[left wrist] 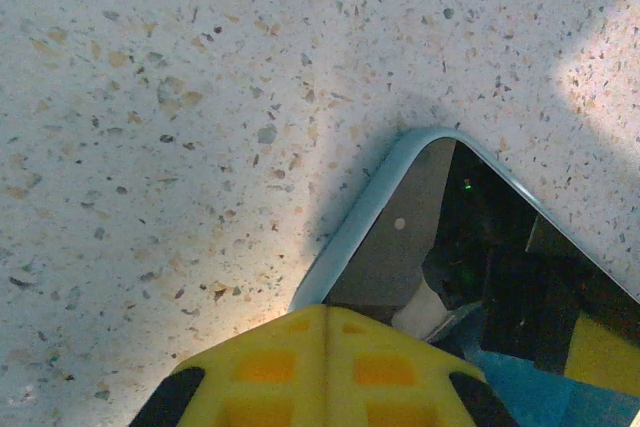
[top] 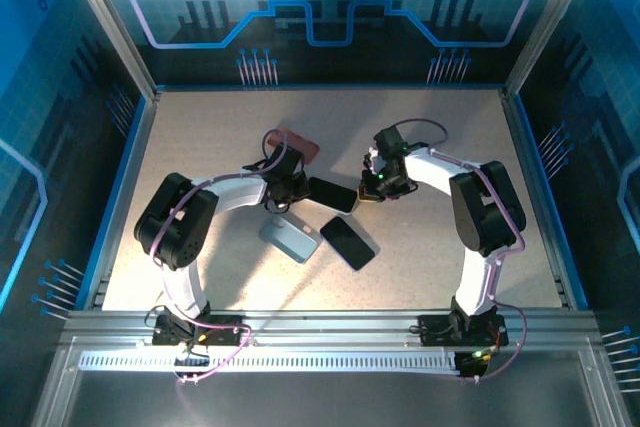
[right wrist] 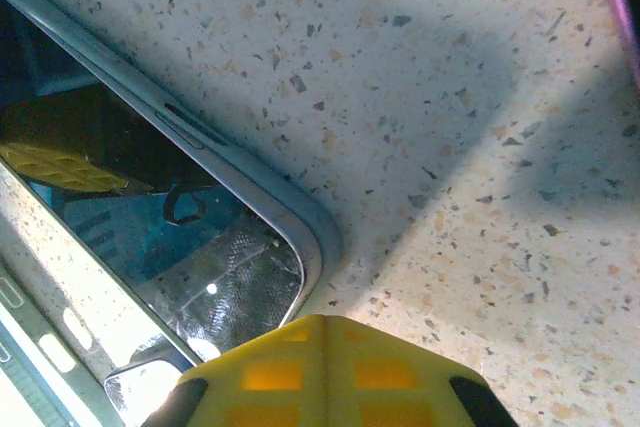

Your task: Put the phone into the phone case

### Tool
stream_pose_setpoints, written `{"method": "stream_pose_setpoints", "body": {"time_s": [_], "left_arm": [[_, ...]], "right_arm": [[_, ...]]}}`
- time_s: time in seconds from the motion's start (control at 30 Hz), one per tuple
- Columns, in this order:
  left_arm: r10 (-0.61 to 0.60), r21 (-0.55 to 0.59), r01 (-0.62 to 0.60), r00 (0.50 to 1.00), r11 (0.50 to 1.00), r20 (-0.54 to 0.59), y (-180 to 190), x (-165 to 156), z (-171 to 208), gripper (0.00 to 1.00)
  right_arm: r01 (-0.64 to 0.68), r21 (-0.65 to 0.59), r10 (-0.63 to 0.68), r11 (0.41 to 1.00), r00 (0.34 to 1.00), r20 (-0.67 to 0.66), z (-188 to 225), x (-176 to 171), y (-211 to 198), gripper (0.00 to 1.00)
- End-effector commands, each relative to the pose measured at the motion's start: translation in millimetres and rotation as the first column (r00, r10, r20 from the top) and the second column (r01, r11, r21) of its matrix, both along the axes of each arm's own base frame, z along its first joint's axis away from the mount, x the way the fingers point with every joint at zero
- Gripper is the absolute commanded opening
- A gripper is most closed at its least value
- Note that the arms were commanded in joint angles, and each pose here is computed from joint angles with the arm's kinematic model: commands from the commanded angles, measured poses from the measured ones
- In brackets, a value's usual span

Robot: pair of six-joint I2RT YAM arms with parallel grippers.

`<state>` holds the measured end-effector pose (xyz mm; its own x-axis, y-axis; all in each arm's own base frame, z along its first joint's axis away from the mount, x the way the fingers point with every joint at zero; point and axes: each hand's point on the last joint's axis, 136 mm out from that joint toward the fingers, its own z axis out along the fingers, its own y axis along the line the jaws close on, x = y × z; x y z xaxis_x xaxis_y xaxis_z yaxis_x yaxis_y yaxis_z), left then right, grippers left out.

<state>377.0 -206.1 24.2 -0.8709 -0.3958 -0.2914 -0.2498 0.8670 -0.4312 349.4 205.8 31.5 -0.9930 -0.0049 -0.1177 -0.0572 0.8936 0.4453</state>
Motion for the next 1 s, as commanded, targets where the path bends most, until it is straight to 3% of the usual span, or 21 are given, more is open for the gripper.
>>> {"method": "stream_pose_setpoints", "body": {"time_s": [0.0, 0.4, 0.97], "left_arm": [[-0.018, 0.081, 0.028, 0.992, 0.996, -0.121, 14, -31, -34, 0.0], [-0.014, 0.079, 0.023, 0.993, 0.997, -0.118, 14, -31, -33, 0.0], [-0.01, 0.083, 0.021, 0.992, 0.996, -0.123, 14, -31, -37, 0.0]], "right_arm": [[-0.009, -0.009, 0.009, 1.0, 1.0, 0.026, 2, 10, 0, 0.0], [-0.016, -0.006, 0.017, 1.0, 0.999, 0.051, 9, 24, 5, 0.0], [-0.063, -0.063, 0.061, 0.996, 0.997, -0.039, -27, -1, 9, 0.0]]}}
